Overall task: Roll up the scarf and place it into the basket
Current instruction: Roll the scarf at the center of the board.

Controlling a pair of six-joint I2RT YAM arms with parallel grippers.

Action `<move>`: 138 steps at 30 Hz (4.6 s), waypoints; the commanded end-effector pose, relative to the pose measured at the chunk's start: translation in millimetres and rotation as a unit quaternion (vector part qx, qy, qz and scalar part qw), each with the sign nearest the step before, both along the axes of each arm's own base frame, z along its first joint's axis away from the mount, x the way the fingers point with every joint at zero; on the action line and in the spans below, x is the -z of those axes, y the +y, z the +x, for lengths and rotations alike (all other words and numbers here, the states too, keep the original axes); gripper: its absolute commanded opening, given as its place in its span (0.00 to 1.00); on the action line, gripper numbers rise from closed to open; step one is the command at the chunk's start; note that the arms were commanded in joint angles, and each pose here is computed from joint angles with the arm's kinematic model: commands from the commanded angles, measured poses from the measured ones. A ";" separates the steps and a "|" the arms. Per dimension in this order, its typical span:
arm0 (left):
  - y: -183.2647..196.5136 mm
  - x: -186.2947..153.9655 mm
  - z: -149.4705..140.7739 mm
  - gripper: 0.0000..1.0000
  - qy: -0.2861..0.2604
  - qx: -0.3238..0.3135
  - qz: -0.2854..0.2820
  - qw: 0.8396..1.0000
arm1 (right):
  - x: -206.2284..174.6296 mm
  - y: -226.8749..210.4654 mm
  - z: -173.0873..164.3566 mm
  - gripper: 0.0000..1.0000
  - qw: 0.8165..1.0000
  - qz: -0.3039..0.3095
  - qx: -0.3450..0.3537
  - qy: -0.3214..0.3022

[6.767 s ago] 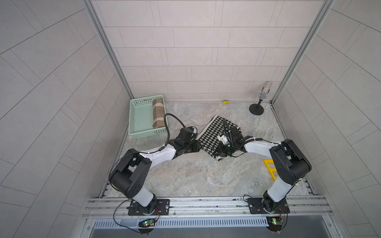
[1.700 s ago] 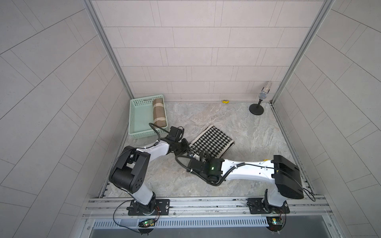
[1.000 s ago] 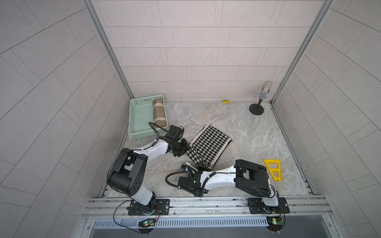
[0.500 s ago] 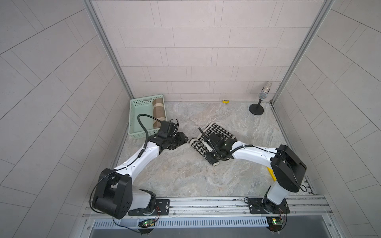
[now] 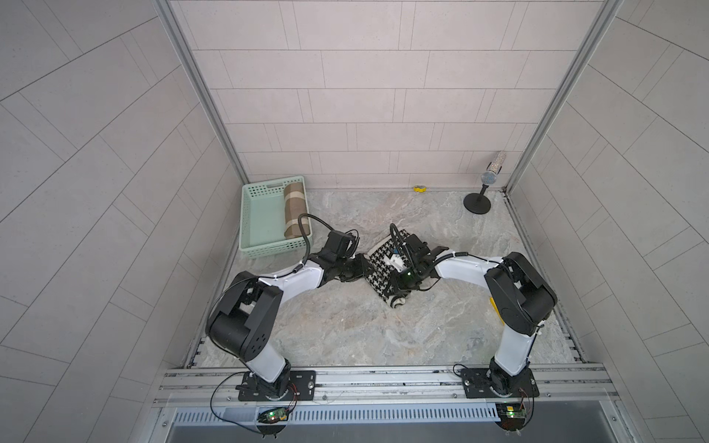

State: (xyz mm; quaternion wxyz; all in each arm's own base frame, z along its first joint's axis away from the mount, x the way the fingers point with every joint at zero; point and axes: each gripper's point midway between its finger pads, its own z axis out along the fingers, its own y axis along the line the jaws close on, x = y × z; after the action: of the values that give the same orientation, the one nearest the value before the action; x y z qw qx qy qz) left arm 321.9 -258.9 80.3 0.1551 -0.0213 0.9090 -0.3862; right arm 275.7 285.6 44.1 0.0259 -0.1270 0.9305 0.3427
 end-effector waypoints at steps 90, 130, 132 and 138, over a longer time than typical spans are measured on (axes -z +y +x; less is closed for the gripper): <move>19.0 -17.7 -18.8 0.67 -0.013 -0.034 0.005 0.999 | -27.2 -6.2 -18.4 0.00 0.996 0.072 0.028 0.042; -8.3 60.0 47.9 0.43 0.089 -0.117 0.033 0.989 | -79.3 -46.1 -11.6 0.62 0.837 -0.378 -0.044 -0.394; -8.2 60.1 47.5 0.43 0.090 -0.117 0.033 0.989 | -73.1 -40.5 -10.9 0.63 0.826 -0.390 -0.051 -0.403; -9.5 57.5 47.4 0.43 0.090 -0.115 0.028 0.989 | -41.1 -27.1 -0.9 0.63 0.812 -0.412 -0.076 -0.406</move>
State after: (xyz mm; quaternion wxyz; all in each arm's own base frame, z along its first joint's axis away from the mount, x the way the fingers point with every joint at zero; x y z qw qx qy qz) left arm 372.4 -273.1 33.5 0.1280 -0.1456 0.9178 -0.3464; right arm 261.4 258.6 84.7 0.2974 -0.3224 0.8905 -0.1210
